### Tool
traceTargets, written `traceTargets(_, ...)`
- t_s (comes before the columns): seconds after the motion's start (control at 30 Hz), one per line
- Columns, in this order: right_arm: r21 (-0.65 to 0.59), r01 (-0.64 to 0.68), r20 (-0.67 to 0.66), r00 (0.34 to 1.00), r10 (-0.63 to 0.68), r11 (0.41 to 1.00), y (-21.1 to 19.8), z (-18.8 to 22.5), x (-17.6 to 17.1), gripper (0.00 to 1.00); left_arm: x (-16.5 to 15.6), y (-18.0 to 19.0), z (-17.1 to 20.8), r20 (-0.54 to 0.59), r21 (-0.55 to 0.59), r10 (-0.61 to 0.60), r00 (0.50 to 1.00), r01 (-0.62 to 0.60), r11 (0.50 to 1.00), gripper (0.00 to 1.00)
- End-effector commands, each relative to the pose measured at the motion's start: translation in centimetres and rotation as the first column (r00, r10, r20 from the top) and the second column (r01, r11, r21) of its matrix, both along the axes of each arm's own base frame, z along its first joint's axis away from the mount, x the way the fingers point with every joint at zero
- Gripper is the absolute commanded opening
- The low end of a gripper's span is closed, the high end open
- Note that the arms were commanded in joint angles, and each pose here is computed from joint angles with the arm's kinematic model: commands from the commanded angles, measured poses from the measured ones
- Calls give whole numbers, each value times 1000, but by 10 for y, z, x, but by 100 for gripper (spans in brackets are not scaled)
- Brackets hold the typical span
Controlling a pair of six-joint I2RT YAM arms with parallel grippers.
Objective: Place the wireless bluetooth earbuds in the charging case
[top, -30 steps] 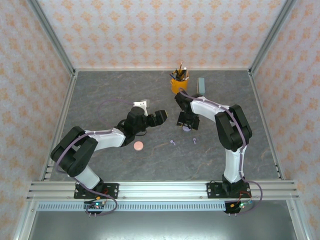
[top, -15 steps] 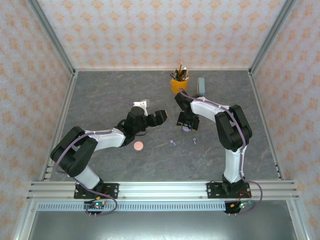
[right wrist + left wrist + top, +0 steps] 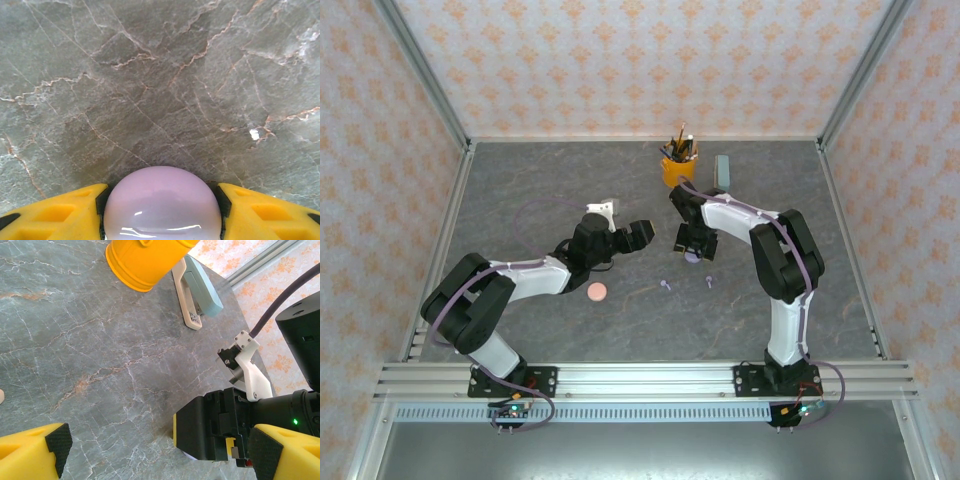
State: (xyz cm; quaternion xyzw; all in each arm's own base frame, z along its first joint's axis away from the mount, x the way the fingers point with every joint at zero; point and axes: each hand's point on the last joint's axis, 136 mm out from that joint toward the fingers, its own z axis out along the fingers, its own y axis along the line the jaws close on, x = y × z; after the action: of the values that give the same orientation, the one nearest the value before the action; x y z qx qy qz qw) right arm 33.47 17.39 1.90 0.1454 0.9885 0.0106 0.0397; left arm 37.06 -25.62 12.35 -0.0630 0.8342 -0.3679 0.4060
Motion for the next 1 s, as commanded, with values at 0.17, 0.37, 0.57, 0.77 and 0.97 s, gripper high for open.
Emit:
traceTargets(0.17, -43, -19, 9, 1000, 20, 999, -3, -11, -13, 60, 3, -1, 17, 41, -13, 14, 999, -14, 1000, 94)
traceTargets(0.37, -95, -46, 49, 998, 50, 994, 1, -15, -16, 60, 2, 0, 17, 41, -12, 15, 999, -15, 1000, 94)
traceTargets(0.57, -92, -25, 52, 998, 30, 995, 1, -25, -24, 60, 1, 1, 16, 40, -12, 16, 999, -15, 1000, 94)
traceTargets(0.77, -87, -12, 63, 998, 18, 996, -1, -26, -26, 59, 1, 1, 18, 43, -12, 17, 999, -16, 1000, 94)
traceTargets(0.97, -61, -3, 82, 997, 8, 998, 1, -18, -26, 56, -1, -1, 18, 43, -10, 13, 999, -13, 1000, 94)
